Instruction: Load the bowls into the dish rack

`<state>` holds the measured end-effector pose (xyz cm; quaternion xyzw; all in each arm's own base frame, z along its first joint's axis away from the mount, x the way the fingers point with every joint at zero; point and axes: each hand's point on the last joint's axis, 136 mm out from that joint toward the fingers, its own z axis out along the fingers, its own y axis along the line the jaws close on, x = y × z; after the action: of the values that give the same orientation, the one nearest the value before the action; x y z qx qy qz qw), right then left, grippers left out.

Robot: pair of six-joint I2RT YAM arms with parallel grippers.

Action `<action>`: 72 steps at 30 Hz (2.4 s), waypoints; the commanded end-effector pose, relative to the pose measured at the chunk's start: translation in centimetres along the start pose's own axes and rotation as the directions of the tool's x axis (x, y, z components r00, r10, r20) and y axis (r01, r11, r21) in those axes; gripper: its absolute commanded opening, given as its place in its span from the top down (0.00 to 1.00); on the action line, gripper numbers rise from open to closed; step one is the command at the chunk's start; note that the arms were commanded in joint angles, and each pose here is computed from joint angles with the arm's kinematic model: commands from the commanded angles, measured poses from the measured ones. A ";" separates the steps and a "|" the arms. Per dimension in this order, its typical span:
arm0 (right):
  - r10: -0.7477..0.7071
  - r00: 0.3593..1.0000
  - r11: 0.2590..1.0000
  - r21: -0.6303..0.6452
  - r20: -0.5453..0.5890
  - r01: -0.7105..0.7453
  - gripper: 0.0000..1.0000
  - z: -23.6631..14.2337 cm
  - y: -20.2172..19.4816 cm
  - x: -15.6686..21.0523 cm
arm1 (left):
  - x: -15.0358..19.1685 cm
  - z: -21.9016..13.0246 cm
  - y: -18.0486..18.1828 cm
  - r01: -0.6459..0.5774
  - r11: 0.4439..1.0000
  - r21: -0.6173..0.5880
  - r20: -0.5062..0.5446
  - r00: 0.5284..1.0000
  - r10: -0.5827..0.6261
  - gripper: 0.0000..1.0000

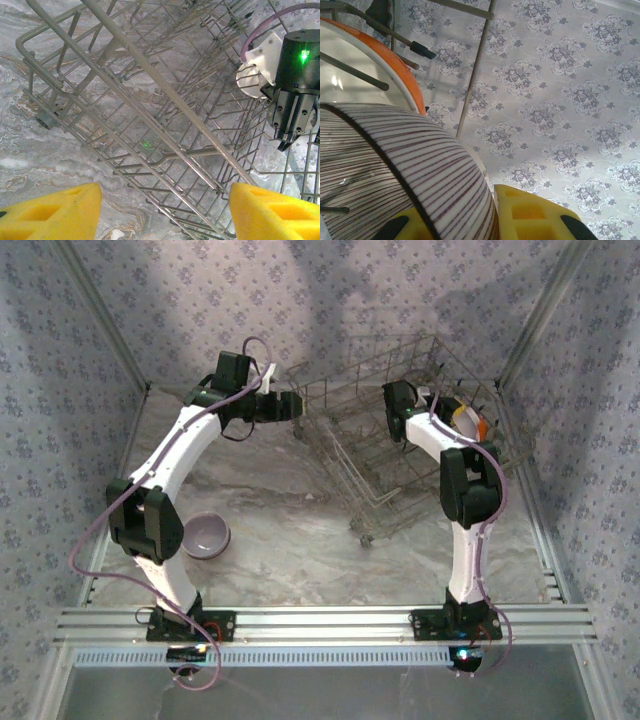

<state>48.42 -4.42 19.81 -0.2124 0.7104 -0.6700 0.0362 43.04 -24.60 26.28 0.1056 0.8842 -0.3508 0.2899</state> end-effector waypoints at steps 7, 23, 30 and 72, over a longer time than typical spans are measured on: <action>-0.104 0.976 0.974 -0.180 0.192 0.139 0.83 -1.1 8.6 -4.3 | -0.2 0.1 -0.7 -0.015 0.999 0.029 -0.007 1.000 0.015 0.31; -0.069 0.990 0.978 -0.188 0.125 0.092 0.69 -0.9 9.2 -3.0 | -0.1 0.3 -0.6 -0.015 0.999 0.029 -0.010 1.000 0.015 0.31; -0.053 0.992 0.976 -0.206 0.114 0.076 0.63 -0.8 9.6 -2.7 | -0.2 0.2 -0.7 -0.017 0.999 0.030 -0.009 1.000 0.017 0.31; 0.300 0.919 0.847 -0.515 0.257 -0.132 0.28 -2.7 2.7 -1.1 | -2.1 -0.2 -0.3 0.065 0.997 -0.050 -0.018 0.998 -0.066 0.31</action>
<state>48.90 -3.95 17.74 -0.2017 0.8362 -0.4825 0.1648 44.51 -24.81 27.22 0.0892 0.8951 -0.3390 0.2755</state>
